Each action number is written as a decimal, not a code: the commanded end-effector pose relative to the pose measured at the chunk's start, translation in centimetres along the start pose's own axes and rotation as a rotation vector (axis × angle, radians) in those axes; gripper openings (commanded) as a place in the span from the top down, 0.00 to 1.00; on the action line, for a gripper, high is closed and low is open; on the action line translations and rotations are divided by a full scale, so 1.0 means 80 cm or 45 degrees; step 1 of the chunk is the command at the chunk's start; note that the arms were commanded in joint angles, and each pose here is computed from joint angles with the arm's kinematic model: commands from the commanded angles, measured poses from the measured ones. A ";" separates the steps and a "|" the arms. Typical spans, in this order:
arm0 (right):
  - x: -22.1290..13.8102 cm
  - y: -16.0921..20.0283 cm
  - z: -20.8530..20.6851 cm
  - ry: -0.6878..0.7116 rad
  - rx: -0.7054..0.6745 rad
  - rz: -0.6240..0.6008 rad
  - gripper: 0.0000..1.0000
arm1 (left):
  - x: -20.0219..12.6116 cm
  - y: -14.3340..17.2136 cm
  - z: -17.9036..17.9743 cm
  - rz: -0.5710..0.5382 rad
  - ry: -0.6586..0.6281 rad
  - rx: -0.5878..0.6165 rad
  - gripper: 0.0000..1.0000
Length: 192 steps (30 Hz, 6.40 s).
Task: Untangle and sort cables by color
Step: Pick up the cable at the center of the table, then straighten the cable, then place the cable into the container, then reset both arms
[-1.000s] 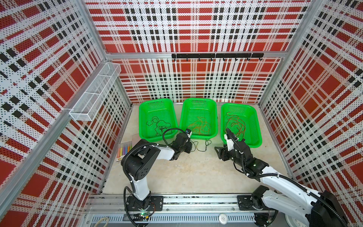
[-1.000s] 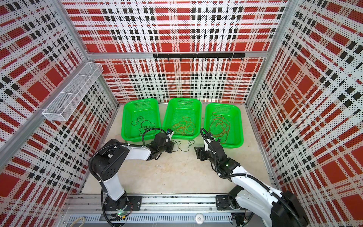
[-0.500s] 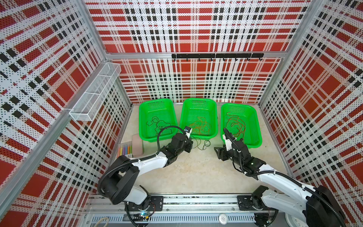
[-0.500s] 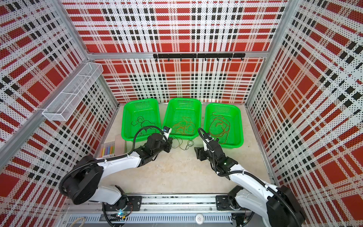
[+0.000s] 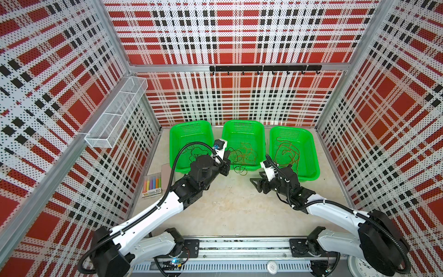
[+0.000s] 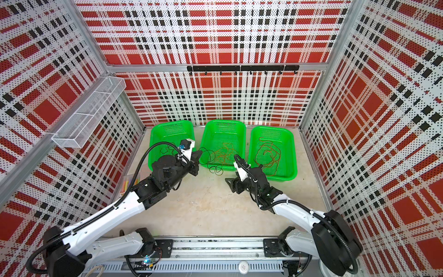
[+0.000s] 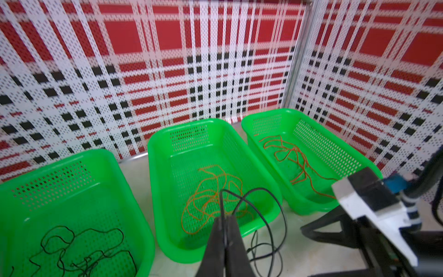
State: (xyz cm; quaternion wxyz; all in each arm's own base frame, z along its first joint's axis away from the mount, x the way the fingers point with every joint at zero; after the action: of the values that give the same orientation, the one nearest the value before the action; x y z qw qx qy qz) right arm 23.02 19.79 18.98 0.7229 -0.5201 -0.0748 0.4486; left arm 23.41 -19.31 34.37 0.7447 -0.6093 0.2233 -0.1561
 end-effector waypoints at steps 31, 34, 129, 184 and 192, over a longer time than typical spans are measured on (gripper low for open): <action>-0.058 -0.033 0.088 -0.310 -0.368 -0.450 0.58 | -0.041 -0.096 -0.029 -0.152 0.021 0.075 1.00; -0.074 -0.021 0.082 -0.288 -0.406 -0.449 0.51 | -0.039 -0.099 -0.031 -0.156 0.031 0.067 1.00; -0.022 0.039 -0.011 0.229 0.049 -0.106 1.00 | -0.046 -0.123 0.282 -0.240 -0.654 0.053 1.00; 0.007 -0.141 0.077 0.145 -0.228 -0.449 0.00 | -0.019 0.079 0.218 -0.156 -0.905 -0.050 0.02; -0.160 -0.028 -0.036 0.832 -0.147 -0.539 0.00 | -0.102 0.193 0.140 -0.179 -0.943 -0.193 0.02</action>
State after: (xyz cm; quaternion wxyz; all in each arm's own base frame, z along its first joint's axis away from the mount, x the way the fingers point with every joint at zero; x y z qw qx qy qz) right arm 18.99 11.98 28.37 0.7896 -0.5860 -0.1054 0.1480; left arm 23.30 -3.65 24.70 0.7350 -0.6753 -0.0598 0.0107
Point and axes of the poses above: each gripper's point midway between its finger pads, its own x axis out along the fingers, its own z axis along the line the jaws close on, y = z × x, the point moved 8 cm from there along -x, back along the fingers, and after that the axes turned 10 degrees about x, right-handed, at the moved point
